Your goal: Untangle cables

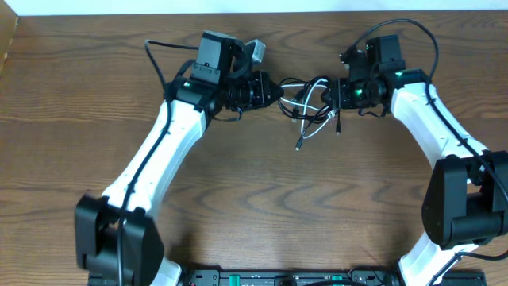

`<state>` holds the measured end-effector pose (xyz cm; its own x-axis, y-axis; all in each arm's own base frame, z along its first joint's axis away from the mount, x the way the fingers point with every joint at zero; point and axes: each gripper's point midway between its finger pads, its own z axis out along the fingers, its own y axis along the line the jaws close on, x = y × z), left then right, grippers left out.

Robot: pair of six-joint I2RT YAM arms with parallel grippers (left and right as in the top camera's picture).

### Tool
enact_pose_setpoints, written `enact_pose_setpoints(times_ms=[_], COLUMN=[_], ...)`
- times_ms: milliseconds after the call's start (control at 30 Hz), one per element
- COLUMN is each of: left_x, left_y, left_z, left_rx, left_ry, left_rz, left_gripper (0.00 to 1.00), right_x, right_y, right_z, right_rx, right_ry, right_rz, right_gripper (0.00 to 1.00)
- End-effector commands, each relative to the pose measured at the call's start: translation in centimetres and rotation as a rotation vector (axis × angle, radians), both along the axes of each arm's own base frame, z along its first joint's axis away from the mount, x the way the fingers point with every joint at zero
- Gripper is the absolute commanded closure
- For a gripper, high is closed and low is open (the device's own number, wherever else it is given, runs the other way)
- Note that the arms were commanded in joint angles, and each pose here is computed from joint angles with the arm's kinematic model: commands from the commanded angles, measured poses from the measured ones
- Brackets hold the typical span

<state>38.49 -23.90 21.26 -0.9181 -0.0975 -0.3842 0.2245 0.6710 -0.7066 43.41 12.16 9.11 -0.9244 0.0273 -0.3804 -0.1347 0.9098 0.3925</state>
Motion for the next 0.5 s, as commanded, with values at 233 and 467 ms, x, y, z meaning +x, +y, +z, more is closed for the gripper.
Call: enact_pose_setpoints(times_ms=[233,467], left_x=[0.2,-0.5], left_y=[5.7,5.5], left_z=[8.9,7.5], left_rx=[0.114,0.152], left_ry=[-0.318,-0.276], left_rz=[0.212,0.192], left_gripper=[0.93,0.92], right_x=[-0.9,-0.8], right_y=[-8.4,-6.8], right_z=[-7.3,-7.5], right_rx=[-0.142,-0.082], right_ry=[0.229,0.216], right_rz=[-0.302,-0.201], right_gripper=[0.5,0.5])
